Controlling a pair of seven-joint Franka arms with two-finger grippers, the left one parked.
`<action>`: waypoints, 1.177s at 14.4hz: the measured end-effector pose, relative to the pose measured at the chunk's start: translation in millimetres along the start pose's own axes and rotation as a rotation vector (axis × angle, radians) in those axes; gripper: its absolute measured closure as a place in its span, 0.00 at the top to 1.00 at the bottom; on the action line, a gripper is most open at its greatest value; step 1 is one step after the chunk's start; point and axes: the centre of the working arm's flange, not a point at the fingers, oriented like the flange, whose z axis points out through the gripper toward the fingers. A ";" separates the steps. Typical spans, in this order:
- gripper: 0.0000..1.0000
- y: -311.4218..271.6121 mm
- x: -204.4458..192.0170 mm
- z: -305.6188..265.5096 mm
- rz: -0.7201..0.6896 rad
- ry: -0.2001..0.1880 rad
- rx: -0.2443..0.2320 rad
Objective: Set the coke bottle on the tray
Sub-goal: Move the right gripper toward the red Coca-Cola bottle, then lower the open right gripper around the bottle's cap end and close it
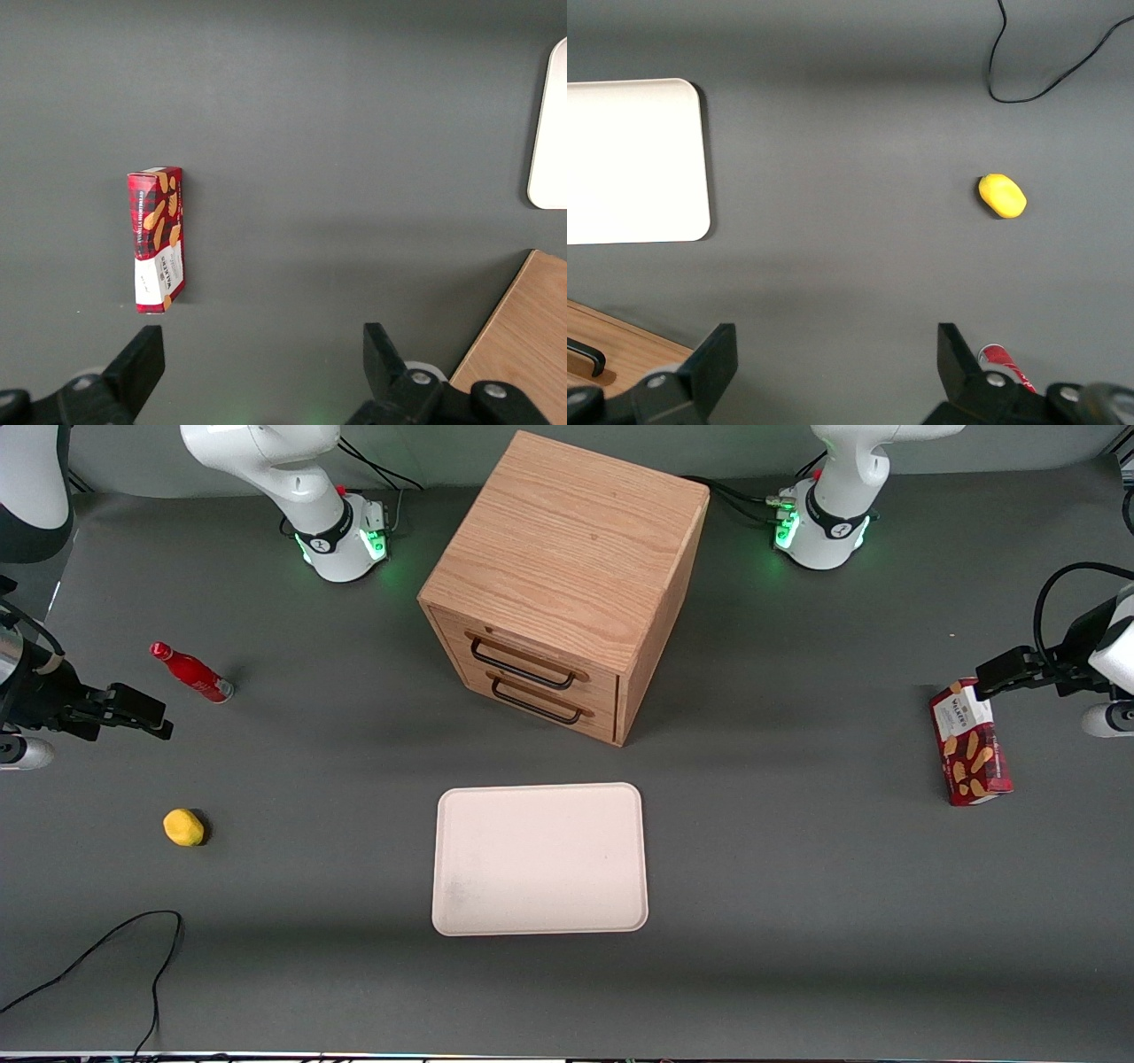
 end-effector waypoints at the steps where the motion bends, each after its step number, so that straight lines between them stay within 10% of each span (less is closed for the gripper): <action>1: 1.00 -0.1 -0.1 0.1 0.000 -0.001 0.000; 12: 1.00 73.8 -46.0 48.5 -0.021 -0.113 -0.001; 17: 1.00 135.2 -119.3 106.5 -0.098 -0.084 -0.040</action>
